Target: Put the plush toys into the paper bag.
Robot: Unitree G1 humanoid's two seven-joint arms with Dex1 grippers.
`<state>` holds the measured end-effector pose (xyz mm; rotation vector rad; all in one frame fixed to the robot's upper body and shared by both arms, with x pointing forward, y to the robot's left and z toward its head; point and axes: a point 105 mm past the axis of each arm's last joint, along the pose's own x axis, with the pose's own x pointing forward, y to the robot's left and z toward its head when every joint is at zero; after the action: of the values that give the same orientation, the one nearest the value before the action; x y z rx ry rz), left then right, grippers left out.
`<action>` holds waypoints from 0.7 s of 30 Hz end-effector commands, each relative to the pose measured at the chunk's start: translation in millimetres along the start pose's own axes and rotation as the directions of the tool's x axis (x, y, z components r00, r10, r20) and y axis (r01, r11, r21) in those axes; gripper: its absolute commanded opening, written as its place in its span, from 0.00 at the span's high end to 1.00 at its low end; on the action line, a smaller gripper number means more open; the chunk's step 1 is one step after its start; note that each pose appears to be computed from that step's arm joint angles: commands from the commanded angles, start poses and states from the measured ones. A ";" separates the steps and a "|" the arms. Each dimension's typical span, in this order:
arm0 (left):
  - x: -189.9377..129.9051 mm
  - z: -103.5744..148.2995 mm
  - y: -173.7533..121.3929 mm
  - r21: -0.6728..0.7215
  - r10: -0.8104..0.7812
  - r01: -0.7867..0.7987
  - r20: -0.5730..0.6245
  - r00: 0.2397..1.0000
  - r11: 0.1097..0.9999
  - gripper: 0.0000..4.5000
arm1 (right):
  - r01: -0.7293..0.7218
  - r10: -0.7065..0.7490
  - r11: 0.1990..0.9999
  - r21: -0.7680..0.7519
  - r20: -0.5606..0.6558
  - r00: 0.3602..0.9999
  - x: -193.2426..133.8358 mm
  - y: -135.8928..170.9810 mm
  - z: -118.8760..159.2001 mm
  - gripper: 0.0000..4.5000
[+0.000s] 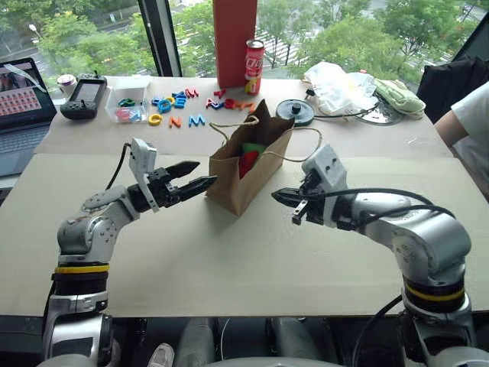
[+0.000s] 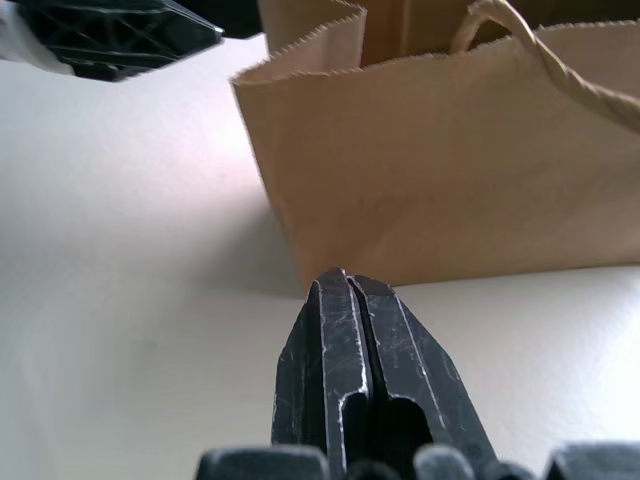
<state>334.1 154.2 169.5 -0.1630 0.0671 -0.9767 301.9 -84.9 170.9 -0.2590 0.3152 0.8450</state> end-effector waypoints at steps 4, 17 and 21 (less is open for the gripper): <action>4.8 4.9 -0.2 0.096 -0.031 0.032 -0.014 0.999 0.995 0.00 | 0.105 -0.100 0.992 -0.076 0.065 0.993 22.2 -17.7 29.8 1.00; 20.4 -4.4 -25.3 0.121 -0.105 0.110 -0.046 0.993 0.986 0.00 | 0.091 -0.084 0.995 -0.052 0.113 0.990 45.5 -3.7 50.7 1.00; 22.1 -8.2 -25.7 0.157 -0.090 0.100 -0.069 0.994 0.982 0.00 | 0.094 -0.089 0.995 -0.040 0.116 0.989 47.8 -3.7 51.5 1.00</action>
<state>326.4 125.1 158.7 -0.0378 0.0739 -1.0697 342.2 -38.4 186.4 -0.2629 0.2341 0.7809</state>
